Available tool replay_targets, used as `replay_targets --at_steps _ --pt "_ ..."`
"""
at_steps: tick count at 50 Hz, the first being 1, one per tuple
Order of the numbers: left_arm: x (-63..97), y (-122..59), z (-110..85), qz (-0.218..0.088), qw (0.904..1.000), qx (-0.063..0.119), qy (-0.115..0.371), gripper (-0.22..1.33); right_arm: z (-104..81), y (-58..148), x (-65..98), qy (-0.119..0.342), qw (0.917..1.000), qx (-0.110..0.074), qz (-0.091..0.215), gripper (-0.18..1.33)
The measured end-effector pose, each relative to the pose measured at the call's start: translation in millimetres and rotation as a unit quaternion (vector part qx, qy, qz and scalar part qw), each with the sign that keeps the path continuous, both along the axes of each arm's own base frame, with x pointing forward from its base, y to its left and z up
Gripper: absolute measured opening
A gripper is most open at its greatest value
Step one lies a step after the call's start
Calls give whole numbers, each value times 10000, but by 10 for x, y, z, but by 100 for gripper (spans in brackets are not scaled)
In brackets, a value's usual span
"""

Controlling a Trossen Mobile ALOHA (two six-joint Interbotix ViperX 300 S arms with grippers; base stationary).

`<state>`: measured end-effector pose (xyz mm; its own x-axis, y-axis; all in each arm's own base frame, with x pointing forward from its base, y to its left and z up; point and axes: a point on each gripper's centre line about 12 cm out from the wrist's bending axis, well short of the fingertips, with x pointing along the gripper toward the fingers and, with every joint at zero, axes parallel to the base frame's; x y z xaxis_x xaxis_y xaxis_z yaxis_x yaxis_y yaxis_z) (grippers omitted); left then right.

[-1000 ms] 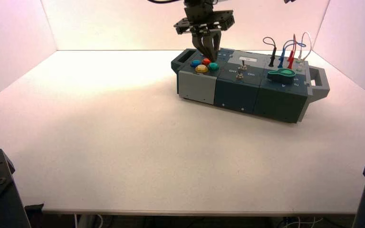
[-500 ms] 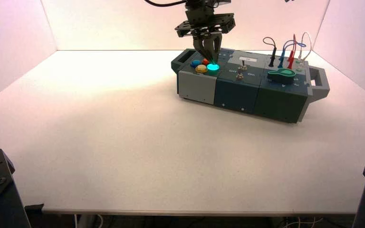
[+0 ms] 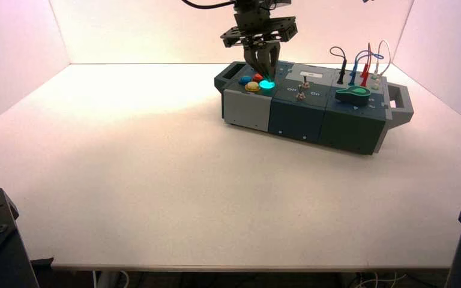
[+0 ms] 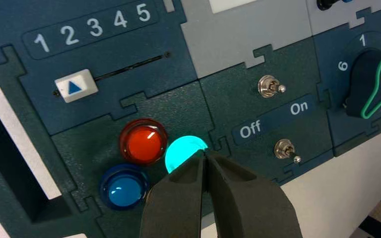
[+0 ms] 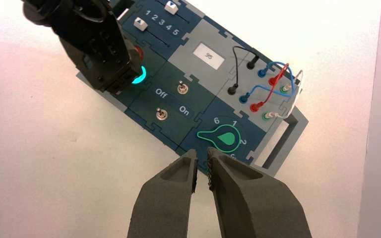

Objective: Push the green button with the left gripper.

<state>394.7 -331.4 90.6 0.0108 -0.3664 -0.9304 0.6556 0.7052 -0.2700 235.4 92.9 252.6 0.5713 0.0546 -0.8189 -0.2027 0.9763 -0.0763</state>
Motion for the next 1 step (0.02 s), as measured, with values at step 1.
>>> replay_targets --at_steps 1 --pt "0 0 0 0 10000 0 0 -16 5 2 2 -3 10000 10 -2 24"
